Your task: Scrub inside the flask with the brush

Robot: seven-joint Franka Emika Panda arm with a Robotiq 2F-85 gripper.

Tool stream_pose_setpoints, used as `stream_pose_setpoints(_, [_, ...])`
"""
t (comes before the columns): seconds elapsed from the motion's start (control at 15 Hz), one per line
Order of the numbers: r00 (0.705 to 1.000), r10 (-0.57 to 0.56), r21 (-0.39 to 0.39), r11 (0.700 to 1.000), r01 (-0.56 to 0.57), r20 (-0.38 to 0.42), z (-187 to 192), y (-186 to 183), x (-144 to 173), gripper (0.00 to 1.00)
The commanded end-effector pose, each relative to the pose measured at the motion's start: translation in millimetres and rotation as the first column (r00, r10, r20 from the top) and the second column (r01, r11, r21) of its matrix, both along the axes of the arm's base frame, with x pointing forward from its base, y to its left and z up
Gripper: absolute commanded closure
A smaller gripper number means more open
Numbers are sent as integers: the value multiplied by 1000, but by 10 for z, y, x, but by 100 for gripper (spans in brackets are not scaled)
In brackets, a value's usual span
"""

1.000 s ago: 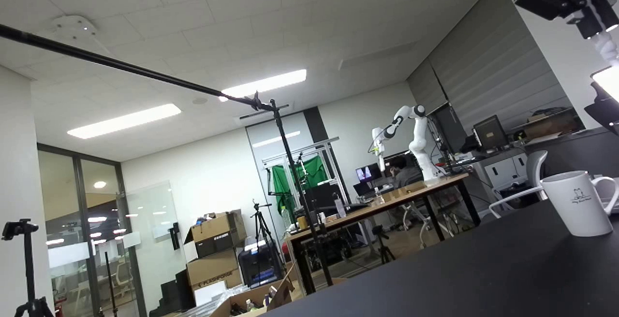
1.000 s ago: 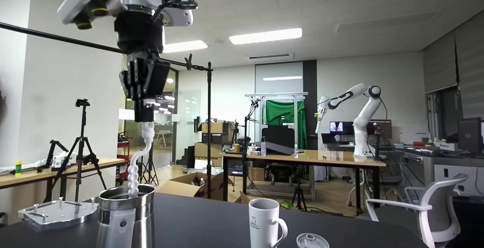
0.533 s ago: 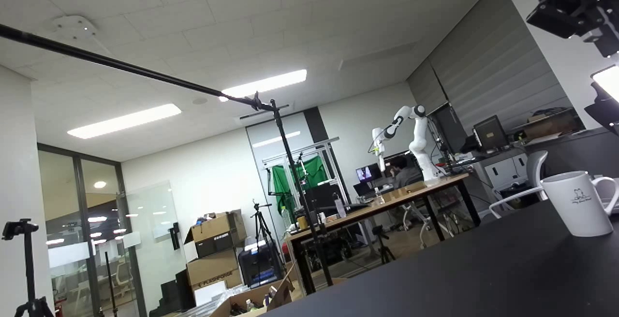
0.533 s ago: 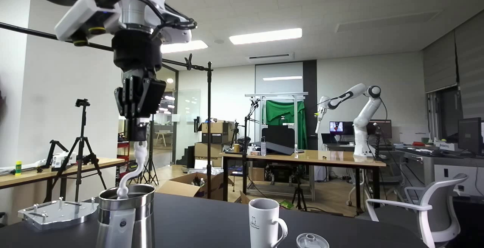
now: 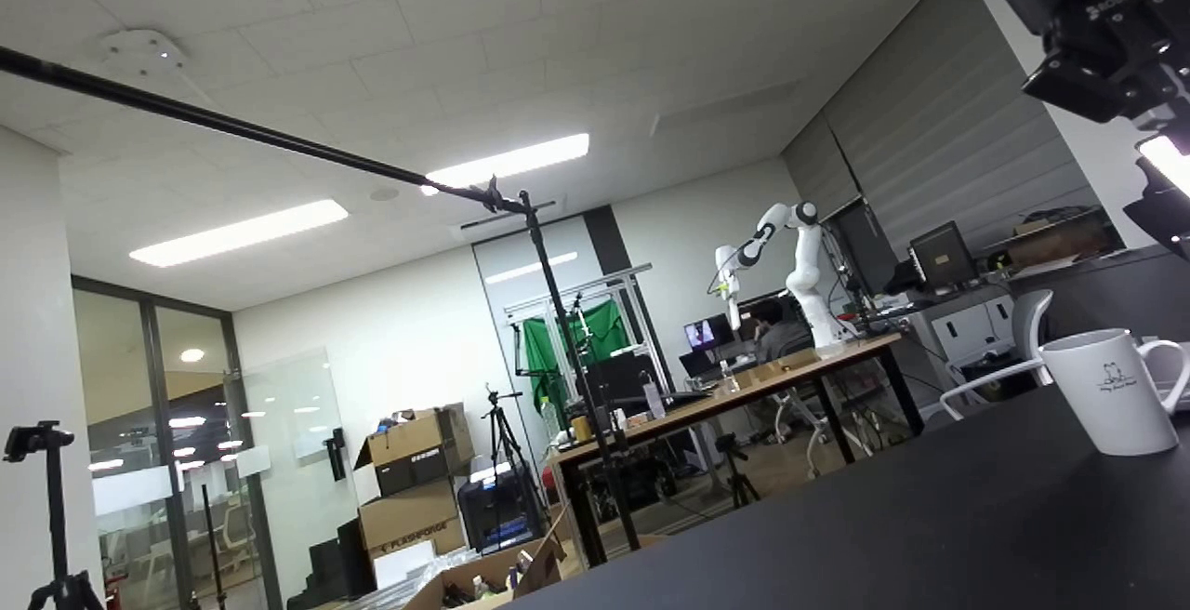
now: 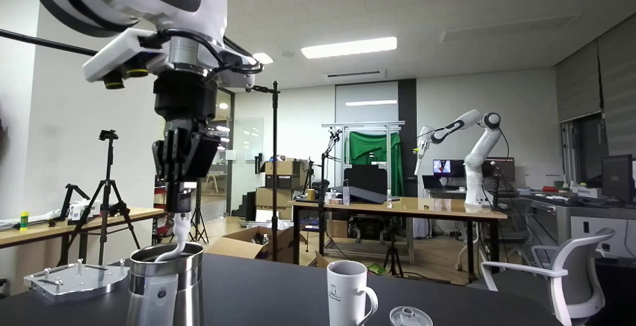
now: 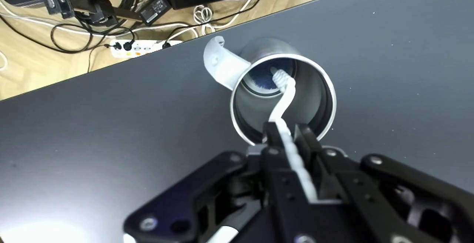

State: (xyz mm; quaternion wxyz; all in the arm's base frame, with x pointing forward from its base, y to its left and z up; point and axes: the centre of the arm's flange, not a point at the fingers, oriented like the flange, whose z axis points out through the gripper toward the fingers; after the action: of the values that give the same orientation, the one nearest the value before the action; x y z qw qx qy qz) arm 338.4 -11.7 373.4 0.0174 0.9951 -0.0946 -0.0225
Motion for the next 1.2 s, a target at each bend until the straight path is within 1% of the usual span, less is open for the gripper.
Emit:
stream_pose_setpoints(0.0, [1000,6,-9,1000,-6,18,274,54,-74,96])
stream_pose_setpoints(0.2, [999,9,-6,1000,-9,31,535,53,-158,96])
stream_pose_setpoints(0.33, [998,13,-3,1000,-13,53,713,56,-222,96])
stream_pose_setpoints(0.47, [997,12,12,1000,-13,72,777,42,-238,96])
stream_pose_setpoints(0.53, [996,9,18,1000,-11,85,746,36,-230,96])
stream_pose_setpoints(0.67, [996,-4,28,1000,2,84,616,10,-180,96])
stream_pose_setpoints(1.0, [999,-22,23,999,22,28,157,-44,-43,96])
stream_pose_setpoints(1.13, [1000,-21,12,1000,21,17,83,-42,-12,96])
